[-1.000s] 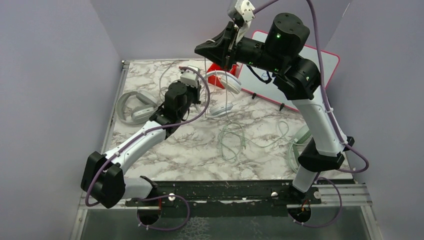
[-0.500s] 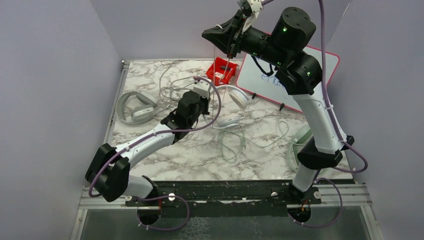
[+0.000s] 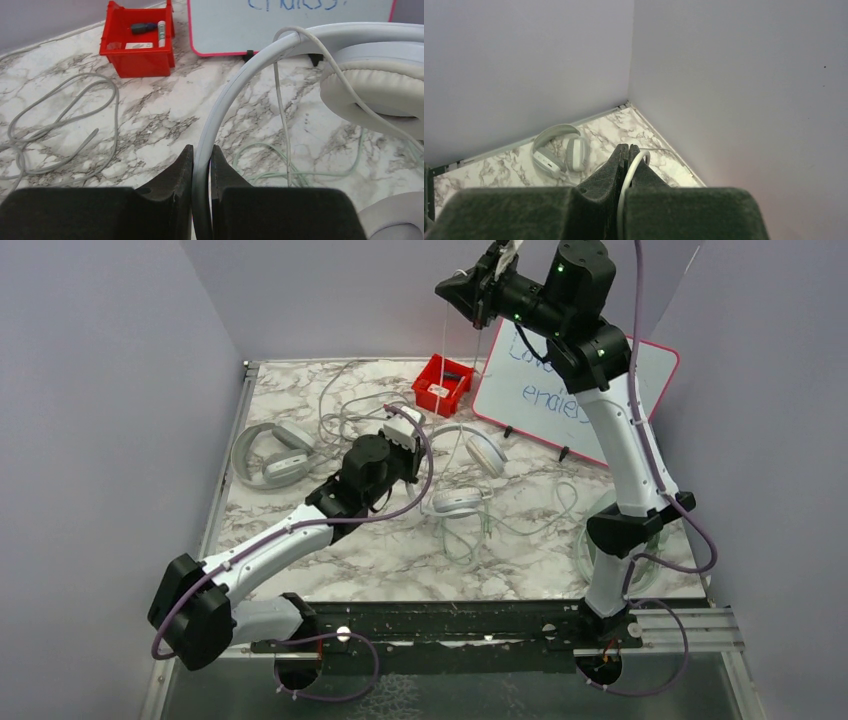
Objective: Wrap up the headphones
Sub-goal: Wrap the headphones cable around the headphones.
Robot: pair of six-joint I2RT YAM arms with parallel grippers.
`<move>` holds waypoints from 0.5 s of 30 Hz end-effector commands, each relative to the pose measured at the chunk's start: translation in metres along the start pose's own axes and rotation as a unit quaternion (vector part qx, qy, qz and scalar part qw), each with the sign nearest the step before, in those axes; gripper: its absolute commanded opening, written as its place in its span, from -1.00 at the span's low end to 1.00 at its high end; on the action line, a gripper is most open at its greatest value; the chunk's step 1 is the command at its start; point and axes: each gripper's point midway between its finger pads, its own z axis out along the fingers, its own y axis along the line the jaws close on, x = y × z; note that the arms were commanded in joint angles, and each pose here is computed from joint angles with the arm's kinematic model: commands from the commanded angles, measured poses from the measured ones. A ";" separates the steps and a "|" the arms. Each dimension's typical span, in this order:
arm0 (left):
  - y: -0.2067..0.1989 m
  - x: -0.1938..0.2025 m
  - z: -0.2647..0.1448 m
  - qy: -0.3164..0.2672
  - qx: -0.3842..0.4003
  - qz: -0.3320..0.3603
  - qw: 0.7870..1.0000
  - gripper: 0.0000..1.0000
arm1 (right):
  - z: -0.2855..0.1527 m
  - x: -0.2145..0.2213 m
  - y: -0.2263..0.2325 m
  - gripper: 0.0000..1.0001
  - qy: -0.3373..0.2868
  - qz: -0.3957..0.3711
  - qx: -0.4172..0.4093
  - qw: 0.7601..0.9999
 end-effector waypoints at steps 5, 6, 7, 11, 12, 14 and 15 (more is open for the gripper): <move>-0.027 -0.039 -0.036 -0.046 0.068 -0.013 0.997 -1.00 | -0.013 0.019 -0.055 -0.99 0.006 0.007 0.028 1.000; -0.026 -0.042 -0.040 -0.049 0.067 -0.014 0.996 -1.00 | -0.015 0.024 -0.060 -0.99 0.011 0.010 0.031 0.999; -0.026 -0.046 -0.044 -0.055 0.067 -0.015 0.996 -1.00 | -0.017 0.028 -0.064 -0.99 0.015 0.013 0.030 0.999; -0.027 -0.059 -0.053 -0.064 0.073 -0.019 0.995 -1.00 | -0.020 0.045 -0.075 -0.99 0.030 0.027 0.033 0.999; -0.028 -0.062 -0.055 -0.067 0.075 -0.020 0.995 -1.00 | -0.021 0.050 -0.079 -0.99 0.033 0.031 0.037 0.998; -0.029 -0.069 -0.059 -0.073 0.078 -0.022 0.994 -1.00 | -0.022 0.058 -0.087 -0.99 0.038 0.039 0.044 0.998; -0.029 -0.071 -0.060 -0.074 0.078 -0.022 0.994 -1.00 | -0.023 0.061 -0.092 -0.99 0.041 0.045 0.048 0.997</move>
